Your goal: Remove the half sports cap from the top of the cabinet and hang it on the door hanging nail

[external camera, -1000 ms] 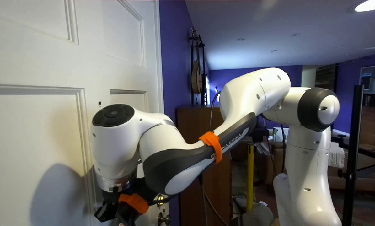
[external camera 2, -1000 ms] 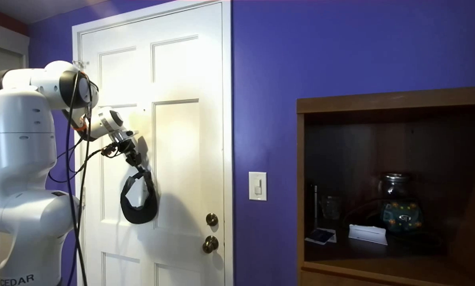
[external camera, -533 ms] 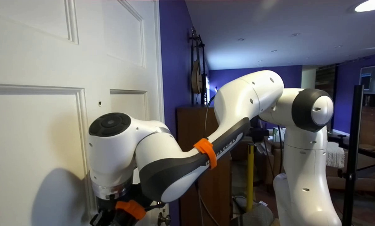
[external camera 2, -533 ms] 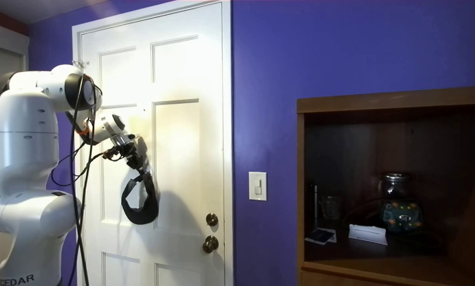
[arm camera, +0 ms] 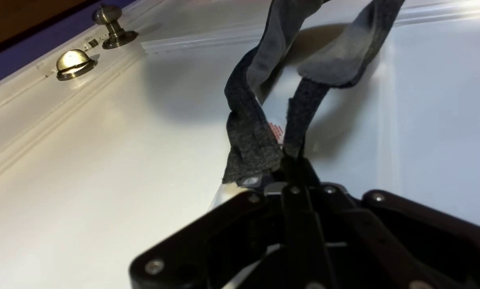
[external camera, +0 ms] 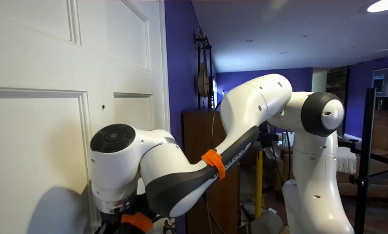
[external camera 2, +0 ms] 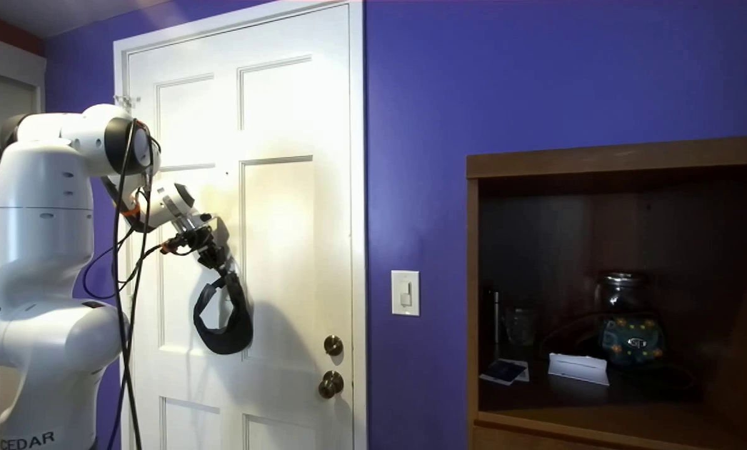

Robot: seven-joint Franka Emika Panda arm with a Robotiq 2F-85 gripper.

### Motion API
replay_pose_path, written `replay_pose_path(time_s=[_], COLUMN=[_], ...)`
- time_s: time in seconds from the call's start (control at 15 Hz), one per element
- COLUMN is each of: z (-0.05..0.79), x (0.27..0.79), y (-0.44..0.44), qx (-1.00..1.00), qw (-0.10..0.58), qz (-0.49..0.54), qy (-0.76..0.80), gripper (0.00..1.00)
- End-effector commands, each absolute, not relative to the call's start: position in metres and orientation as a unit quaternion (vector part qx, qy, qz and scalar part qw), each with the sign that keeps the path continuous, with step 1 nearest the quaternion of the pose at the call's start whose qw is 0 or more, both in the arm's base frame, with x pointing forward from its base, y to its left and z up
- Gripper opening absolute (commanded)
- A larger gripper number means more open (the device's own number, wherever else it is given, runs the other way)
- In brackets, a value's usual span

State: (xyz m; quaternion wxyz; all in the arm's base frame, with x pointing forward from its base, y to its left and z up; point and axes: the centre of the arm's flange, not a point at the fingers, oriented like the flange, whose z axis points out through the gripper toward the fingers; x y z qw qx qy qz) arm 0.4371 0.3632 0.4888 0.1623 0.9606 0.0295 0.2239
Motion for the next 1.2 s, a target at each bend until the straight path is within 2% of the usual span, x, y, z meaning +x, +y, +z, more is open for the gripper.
replay_pose_path(time_s=[0.0, 0.87, 1.13], z=[0.483, 0.439, 0.434], x=[0.441, 0.436, 0.439], y=[0.363, 0.375, 0.376], qx=[0.961, 0.939, 0.939], qw=[0.159, 0.169, 0.153], qz=[0.223, 0.289, 0.301], qy=[0.025, 0.074, 0.065], gripper=[0.0, 0.0, 0.0])
